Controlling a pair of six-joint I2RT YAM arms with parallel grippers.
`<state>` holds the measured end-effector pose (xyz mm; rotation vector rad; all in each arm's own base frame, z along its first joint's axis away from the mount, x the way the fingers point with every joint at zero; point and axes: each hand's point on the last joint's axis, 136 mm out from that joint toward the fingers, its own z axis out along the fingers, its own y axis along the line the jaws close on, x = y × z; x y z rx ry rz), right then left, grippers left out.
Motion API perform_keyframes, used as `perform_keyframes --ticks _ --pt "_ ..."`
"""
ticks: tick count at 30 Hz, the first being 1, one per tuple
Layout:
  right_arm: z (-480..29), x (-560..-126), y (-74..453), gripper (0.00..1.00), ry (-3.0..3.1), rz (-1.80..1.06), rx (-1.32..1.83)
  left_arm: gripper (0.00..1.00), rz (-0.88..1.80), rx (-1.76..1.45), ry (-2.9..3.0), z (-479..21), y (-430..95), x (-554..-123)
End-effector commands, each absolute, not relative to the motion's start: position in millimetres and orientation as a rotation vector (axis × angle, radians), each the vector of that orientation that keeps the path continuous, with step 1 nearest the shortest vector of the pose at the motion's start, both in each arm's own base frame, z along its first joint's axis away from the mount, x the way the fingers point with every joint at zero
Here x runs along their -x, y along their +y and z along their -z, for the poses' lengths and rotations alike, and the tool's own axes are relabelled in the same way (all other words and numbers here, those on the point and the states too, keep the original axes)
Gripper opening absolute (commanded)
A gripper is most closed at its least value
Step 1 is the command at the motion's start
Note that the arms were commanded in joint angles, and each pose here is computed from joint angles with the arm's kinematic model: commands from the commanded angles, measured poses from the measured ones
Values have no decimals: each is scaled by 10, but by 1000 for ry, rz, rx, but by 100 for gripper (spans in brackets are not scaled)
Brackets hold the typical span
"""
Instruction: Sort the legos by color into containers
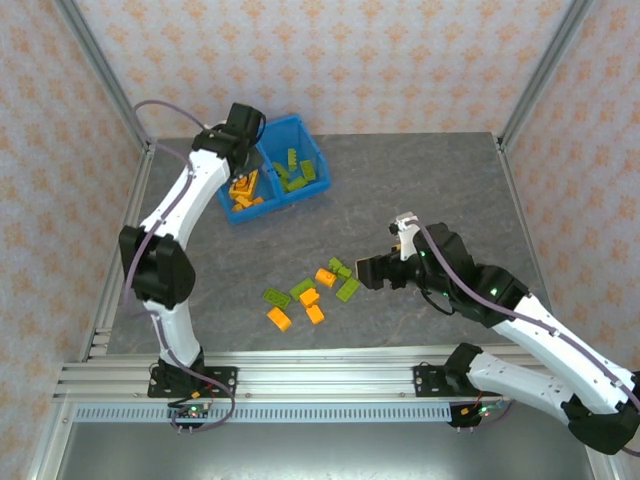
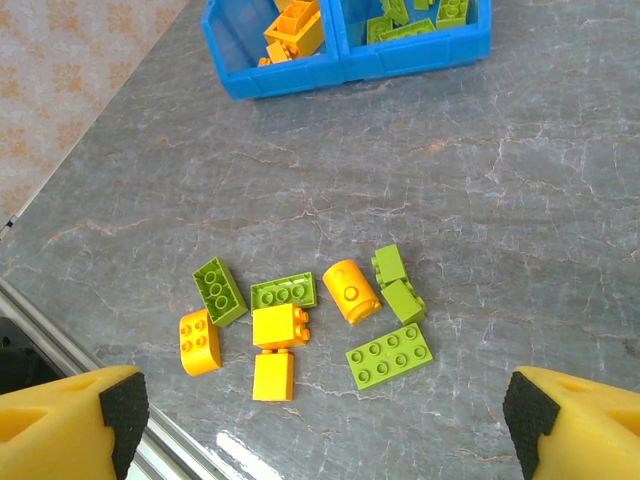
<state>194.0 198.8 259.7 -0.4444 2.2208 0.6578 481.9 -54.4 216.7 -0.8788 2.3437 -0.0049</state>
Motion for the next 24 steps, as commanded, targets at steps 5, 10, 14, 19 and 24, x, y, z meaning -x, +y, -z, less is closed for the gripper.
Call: perform_keyframes --ticks 5,10,14,19,24 --pt "-2823 -1963 1956 92 2182 -681 383 24 -20 885 2506 -1445 -470 -5217" --pt "-2862 -1943 1915 91 2179 -684 363 39 58 896 2512 -1391 -520 -5306" --pt "-2797 -1998 1874 91 2192 -635 338 51 109 870 2464 -1719 -531 -5270" --pt "-2470 -2137 1833 91 2296 -467 346 54 288 821 2408 -2311 -673 -5024" --pt "-1994 -2232 2036 90 2463 -371 462 55 406 602 2307 -3035 -768 -4500"
